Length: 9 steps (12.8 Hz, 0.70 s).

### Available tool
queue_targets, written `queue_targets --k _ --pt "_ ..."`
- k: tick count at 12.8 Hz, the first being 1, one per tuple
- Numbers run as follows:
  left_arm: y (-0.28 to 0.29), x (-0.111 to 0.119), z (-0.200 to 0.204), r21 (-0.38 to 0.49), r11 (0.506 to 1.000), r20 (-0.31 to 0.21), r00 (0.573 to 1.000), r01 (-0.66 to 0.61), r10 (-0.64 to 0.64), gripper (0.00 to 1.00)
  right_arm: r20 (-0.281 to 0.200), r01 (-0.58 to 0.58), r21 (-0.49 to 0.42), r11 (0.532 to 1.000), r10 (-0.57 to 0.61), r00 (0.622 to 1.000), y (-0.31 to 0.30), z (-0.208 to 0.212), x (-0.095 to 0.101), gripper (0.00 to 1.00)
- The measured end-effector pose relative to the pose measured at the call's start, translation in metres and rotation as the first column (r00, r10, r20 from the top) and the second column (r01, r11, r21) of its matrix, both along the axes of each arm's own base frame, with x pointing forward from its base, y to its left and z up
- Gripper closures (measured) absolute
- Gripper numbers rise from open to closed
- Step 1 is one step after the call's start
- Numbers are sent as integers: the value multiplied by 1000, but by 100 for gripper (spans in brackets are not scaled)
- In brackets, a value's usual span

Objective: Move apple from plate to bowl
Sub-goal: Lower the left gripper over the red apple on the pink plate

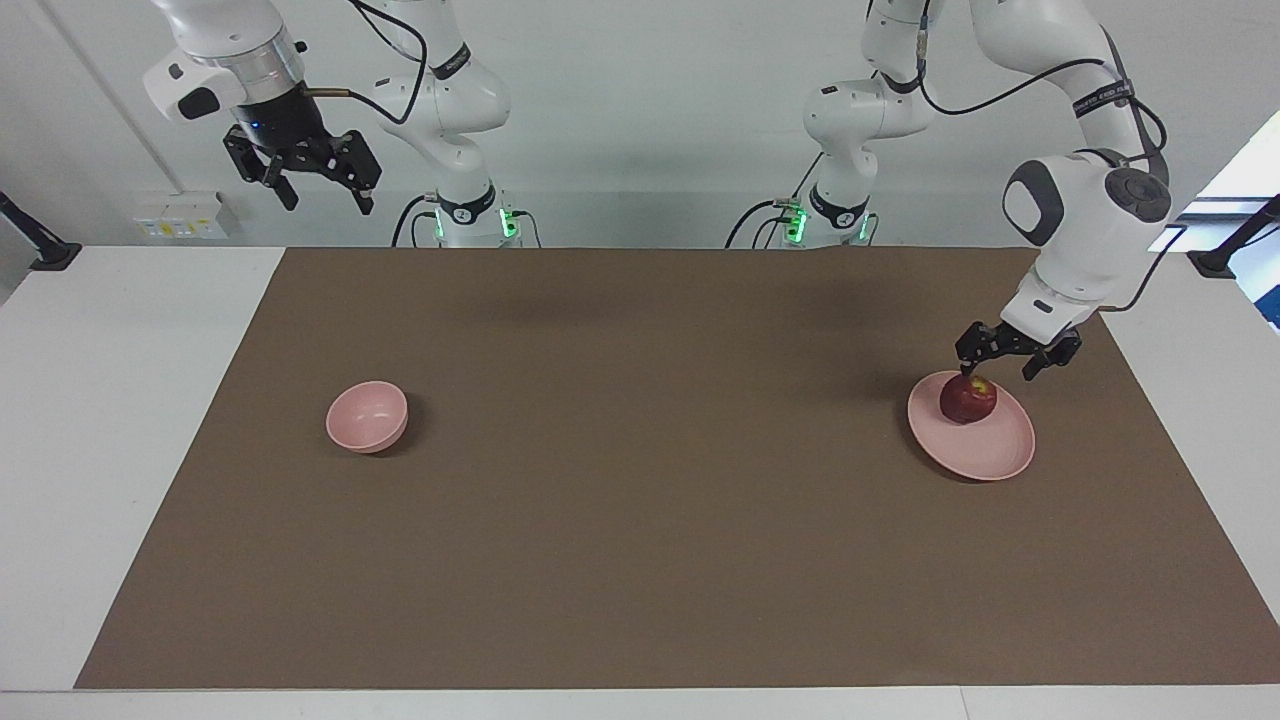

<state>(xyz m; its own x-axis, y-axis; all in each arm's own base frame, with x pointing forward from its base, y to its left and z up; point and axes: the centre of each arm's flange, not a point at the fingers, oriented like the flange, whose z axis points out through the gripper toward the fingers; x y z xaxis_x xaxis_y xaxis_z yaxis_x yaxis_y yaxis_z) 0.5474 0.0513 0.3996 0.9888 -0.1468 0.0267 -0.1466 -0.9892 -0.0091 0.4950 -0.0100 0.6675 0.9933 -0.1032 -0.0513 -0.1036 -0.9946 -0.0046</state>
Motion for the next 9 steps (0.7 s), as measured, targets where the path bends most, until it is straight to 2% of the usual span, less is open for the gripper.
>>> queue_targets --k 5,9 --pt "1 -3 -28 -24 999 43 999 -26 27 0 -2 0 0 1000 0 1000 0 0 0 0" --pt "5 -4 -63 -25 999 31 999 -35 36 0 -3 0 0 1000 0 1000 0 -1 0 0"
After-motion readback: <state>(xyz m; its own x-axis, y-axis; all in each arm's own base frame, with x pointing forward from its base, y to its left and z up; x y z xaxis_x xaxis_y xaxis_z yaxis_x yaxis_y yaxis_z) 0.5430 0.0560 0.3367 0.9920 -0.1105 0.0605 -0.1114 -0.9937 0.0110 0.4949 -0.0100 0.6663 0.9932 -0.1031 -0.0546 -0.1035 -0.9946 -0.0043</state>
